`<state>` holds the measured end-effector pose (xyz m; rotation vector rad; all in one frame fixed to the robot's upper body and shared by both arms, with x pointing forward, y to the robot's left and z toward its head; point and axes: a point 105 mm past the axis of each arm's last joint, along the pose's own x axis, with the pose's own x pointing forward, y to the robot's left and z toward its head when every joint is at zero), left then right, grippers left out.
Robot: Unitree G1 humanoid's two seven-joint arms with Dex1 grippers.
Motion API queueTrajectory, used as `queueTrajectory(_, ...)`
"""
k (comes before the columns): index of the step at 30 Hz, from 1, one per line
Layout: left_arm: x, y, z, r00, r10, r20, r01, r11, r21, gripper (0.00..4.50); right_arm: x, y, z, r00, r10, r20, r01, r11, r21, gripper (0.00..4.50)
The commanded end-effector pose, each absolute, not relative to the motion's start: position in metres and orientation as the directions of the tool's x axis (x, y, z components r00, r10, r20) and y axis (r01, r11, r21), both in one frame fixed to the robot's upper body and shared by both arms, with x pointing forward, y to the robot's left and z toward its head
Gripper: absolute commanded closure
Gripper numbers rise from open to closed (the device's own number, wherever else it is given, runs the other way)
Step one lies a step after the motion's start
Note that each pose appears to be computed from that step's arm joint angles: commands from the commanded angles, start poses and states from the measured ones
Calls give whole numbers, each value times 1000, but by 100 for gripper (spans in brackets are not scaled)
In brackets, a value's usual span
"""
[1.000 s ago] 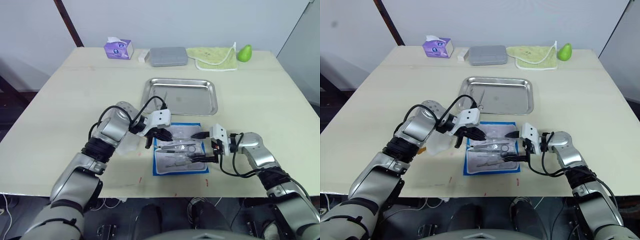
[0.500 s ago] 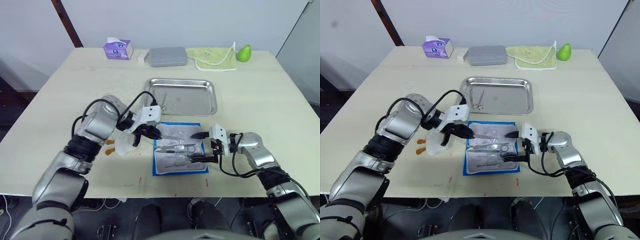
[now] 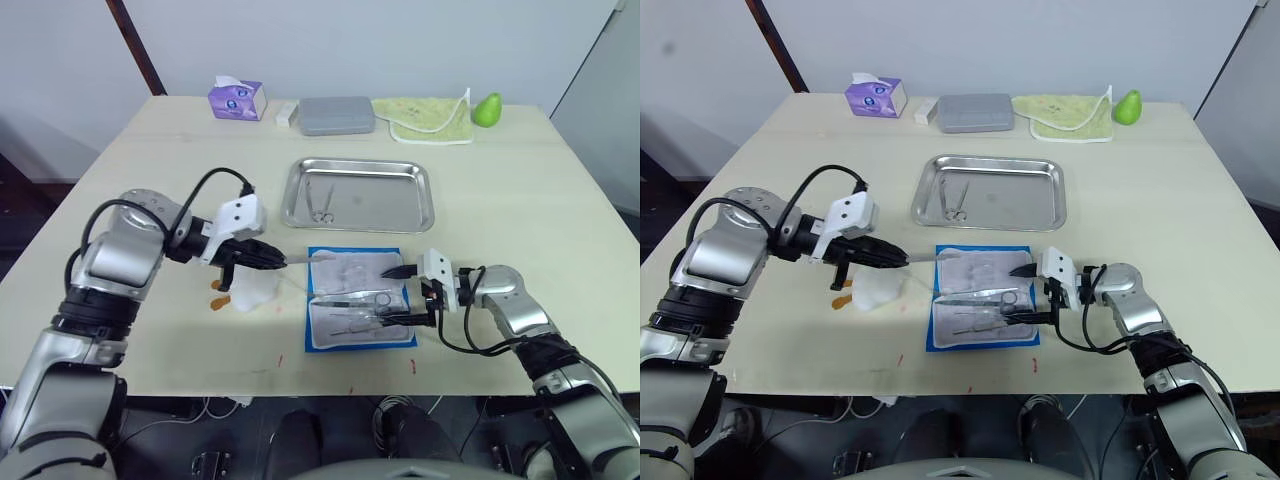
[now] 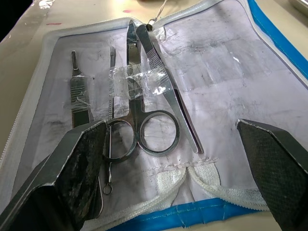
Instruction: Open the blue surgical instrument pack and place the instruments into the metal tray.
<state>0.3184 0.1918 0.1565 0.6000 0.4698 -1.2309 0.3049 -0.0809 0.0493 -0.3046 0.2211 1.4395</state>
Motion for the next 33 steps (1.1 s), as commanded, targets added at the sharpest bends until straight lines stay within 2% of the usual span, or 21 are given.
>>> queueTrajectory(1,328,181,177,415,-766,-491,910,356,213,445,288,-104,-12,110,839,-532,-980,180,82,0)
queueTrajectory(5,356,155,185,656,-681,-324,750,637,181,445,290,-105,-8,121,843,-525,-980,187,74,0)
queueTrajectory(7,365,143,188,723,-634,-275,683,717,140,445,291,-107,-6,125,843,-524,-980,189,70,0)
queueTrajectory(11,385,125,189,827,-498,-262,532,844,75,445,292,-110,-4,128,836,-533,-980,189,62,0)
queueTrajectory(20,420,86,191,893,-376,-246,390,921,9,445,293,-114,-1,126,829,-545,-980,189,62,0)
queueTrajectory(25,441,70,170,915,-281,-289,295,955,5,445,294,-115,-1,131,828,-545,-979,196,62,0)
queueTrajectory(33,456,55,149,913,-238,-331,251,968,-4,445,292,-114,-1,129,829,-544,-978,196,67,0)
